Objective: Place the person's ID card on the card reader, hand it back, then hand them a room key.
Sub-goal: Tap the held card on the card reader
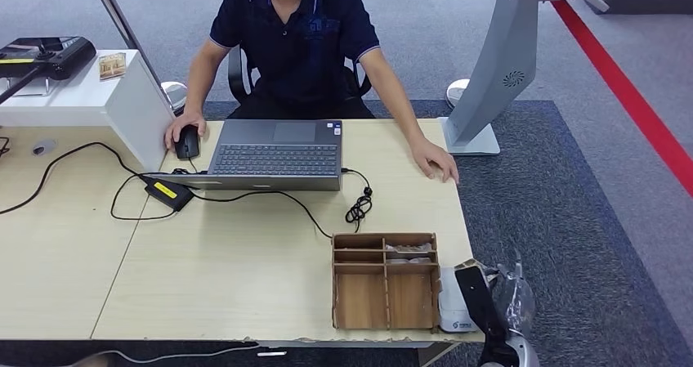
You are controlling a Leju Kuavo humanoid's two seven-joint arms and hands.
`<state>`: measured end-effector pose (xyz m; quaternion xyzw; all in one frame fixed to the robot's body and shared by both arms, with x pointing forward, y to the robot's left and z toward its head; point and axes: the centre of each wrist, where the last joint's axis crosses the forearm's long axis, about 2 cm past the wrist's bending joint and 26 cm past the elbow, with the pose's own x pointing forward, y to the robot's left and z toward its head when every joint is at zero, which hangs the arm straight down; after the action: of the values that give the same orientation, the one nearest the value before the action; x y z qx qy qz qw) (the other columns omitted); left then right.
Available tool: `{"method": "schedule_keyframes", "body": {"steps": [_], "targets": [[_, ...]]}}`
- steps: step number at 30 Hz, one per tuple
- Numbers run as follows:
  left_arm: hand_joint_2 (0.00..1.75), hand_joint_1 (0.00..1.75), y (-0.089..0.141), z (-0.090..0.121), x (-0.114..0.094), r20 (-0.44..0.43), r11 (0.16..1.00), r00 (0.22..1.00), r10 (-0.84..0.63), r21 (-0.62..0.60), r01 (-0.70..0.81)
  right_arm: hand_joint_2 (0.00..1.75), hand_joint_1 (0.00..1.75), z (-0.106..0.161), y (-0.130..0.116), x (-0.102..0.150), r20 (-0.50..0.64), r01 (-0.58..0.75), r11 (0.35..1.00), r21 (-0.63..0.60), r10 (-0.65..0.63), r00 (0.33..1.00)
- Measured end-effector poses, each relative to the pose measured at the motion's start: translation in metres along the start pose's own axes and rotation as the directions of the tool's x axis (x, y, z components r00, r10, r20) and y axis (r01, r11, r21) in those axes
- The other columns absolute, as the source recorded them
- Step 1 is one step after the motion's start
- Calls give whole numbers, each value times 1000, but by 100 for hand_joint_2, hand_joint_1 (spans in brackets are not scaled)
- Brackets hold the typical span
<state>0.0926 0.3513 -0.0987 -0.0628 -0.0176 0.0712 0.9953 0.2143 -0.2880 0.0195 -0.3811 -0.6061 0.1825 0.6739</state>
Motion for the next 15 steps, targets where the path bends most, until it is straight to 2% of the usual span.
{"method": "schedule_keyframes", "body": {"steps": [8, 15], "targets": [[0, 0, 0, 0, 0, 0, 1000, 1000, -3, 0, 3, 175, 175, -5, -2, 4, 63, -35, 999, -30, 37, 997], [0, 0, 0, 0, 0, -1, 1000, 1000, -14, -5, 14, 175, 175, -19, -22, 31, 146, -7, 989, -146, 28, 989]]}}
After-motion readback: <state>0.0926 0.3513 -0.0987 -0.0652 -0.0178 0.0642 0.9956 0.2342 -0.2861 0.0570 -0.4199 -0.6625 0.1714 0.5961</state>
